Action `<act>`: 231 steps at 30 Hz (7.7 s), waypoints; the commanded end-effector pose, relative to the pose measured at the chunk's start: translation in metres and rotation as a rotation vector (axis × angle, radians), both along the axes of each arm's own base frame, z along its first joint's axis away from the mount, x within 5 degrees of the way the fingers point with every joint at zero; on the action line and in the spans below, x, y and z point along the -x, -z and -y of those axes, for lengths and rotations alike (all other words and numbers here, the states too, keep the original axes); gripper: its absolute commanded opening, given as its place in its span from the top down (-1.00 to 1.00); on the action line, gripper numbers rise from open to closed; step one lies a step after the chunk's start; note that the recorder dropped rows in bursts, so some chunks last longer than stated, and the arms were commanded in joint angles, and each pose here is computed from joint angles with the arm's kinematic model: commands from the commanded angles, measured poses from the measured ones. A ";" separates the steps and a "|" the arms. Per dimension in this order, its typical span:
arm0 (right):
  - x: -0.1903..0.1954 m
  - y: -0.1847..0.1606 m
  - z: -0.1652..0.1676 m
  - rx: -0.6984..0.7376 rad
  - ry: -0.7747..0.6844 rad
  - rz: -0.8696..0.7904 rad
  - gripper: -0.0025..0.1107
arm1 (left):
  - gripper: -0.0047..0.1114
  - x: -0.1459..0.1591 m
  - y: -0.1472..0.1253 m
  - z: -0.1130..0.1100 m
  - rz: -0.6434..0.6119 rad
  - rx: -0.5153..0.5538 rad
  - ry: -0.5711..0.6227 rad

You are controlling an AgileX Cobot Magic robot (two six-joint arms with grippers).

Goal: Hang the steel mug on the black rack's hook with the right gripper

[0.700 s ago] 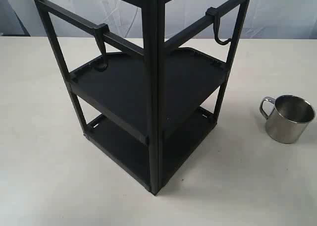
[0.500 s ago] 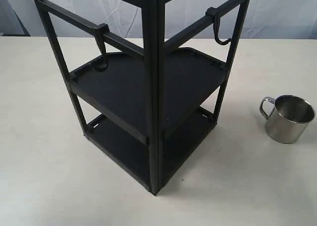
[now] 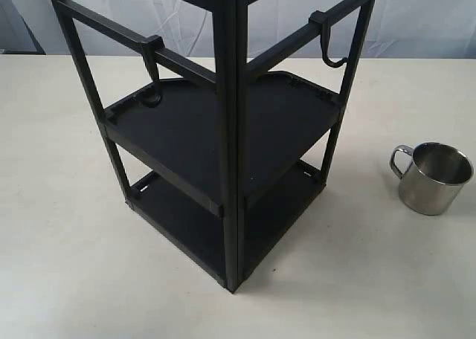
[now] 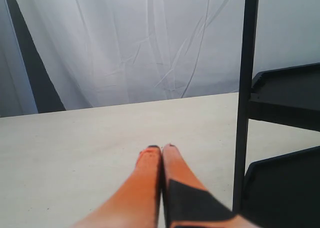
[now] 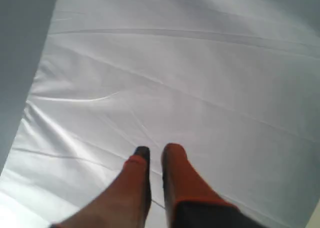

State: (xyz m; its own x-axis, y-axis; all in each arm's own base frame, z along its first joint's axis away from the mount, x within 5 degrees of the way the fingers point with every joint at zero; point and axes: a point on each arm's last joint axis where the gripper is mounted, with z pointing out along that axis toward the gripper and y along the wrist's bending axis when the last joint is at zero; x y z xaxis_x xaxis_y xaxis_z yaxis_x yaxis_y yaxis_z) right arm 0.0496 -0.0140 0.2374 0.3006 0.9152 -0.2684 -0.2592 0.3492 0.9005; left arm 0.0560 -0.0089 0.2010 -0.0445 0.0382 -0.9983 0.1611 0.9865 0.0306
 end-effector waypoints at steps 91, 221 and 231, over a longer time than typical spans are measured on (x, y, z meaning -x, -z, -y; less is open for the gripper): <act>-0.062 -0.063 -0.027 1.070 -0.377 -0.720 0.97 | 0.89 0.000 -0.001 0.000 0.009 0.004 0.005; -0.113 -0.014 -0.081 1.279 -0.350 -0.288 0.97 | 0.89 0.000 -0.001 0.000 0.009 0.004 0.005; -0.115 -0.004 -0.083 1.298 -0.398 -0.355 0.97 | 0.89 0.000 -0.001 0.000 0.009 0.004 0.005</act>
State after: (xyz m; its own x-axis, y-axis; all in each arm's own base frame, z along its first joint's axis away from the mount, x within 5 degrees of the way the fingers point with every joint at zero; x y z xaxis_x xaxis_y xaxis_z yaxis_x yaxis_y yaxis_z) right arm 0.1647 0.0673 0.2468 -0.1479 0.0167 -0.9889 -0.3500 0.9343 0.0681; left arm 0.0560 -0.0089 0.2010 -0.0445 0.0382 -0.9983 0.1611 0.9865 0.0306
